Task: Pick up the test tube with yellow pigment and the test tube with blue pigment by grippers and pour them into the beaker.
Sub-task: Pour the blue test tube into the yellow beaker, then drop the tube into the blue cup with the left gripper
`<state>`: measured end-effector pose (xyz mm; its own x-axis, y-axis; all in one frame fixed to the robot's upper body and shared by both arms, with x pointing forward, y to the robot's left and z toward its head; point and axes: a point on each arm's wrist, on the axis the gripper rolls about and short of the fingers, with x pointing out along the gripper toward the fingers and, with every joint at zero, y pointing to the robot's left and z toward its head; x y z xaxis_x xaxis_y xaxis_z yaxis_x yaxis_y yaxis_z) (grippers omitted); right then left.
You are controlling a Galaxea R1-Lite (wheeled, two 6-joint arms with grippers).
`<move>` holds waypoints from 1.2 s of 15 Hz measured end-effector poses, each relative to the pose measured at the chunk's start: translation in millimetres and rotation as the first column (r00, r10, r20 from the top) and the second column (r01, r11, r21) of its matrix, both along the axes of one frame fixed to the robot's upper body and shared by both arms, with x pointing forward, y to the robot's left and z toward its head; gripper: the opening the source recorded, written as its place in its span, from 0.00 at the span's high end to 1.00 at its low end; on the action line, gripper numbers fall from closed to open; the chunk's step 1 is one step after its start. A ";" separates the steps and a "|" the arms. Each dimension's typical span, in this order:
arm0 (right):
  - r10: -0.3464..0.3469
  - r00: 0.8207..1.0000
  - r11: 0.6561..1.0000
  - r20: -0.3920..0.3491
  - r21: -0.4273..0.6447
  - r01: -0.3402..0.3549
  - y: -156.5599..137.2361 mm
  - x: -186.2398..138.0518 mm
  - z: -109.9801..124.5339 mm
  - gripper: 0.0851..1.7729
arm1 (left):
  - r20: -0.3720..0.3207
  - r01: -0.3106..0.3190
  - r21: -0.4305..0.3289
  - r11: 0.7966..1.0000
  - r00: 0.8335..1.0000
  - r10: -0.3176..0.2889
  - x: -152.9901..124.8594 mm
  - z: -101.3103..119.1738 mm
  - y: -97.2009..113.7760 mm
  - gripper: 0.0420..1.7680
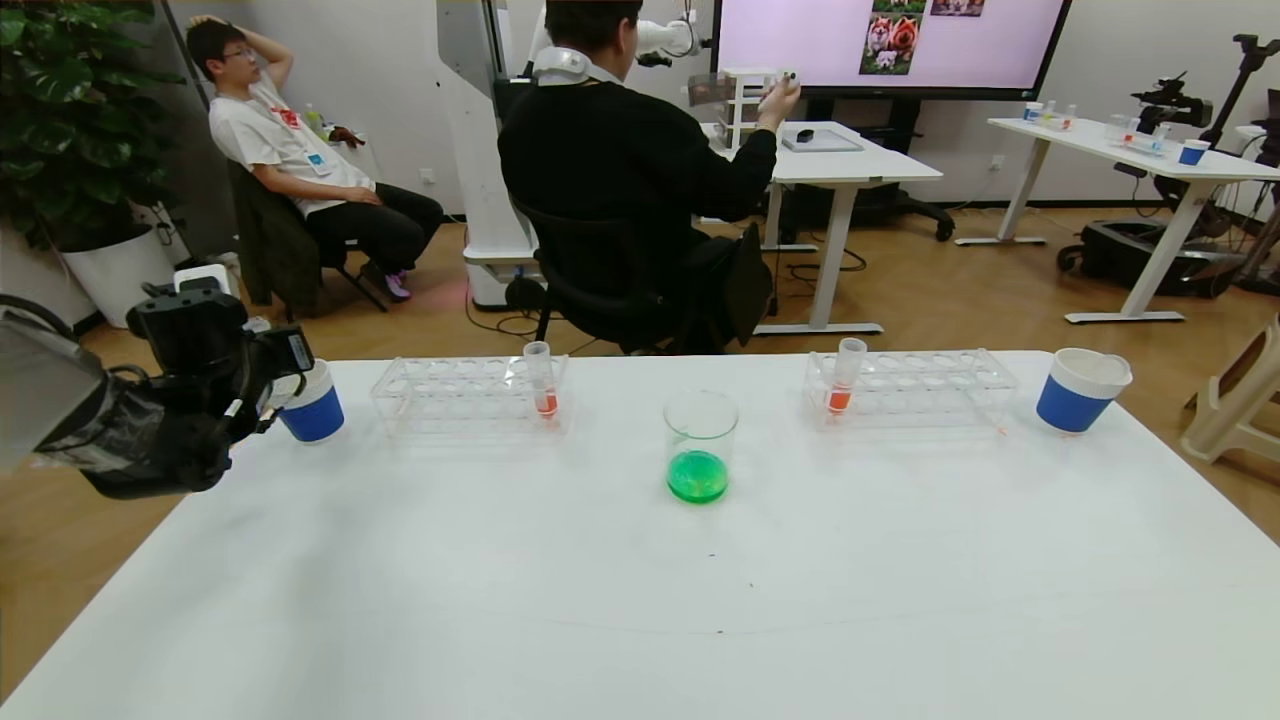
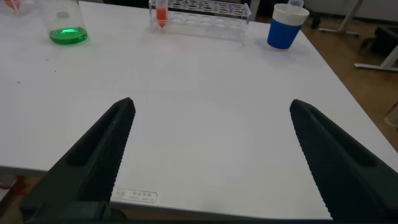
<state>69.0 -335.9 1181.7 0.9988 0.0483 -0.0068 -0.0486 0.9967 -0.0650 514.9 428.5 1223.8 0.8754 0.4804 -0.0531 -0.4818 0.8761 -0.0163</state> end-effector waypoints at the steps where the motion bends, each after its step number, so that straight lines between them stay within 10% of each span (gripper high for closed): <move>1: 0.000 1.000 1.000 0.000 0.000 0.000 0.0 0.0 0.0 0.02 | 0.010 0.000 0.004 1.000 1.000 0.000 1.4 -2.5 0.1 0.74; 7: 0.000 1.000 1.000 0.000 0.000 0.000 0.0 0.0 0.0 0.02 | -0.031 0.012 -0.001 1.000 0.999 -0.012 2.4 -18.4 -4.2 0.74; 12: 0.000 1.000 1.000 0.000 0.000 0.000 0.0 0.0 0.0 0.02 | -0.031 0.020 0.002 1.000 0.999 -0.020 3.3 -18.2 -8.8 0.03; 18: 0.000 1.000 1.000 0.000 0.000 0.000 0.0 0.0 0.0 0.02 | 0.035 0.063 0.014 0.998 0.997 -0.064 3.1 9.9 -29.0 0.01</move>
<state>69.0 -335.9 1181.7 0.9988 0.0483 -0.0068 -0.0486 0.9967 -0.0650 517.9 399.4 1233.7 0.9053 0.4244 -0.0159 -0.4246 0.9051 -0.0204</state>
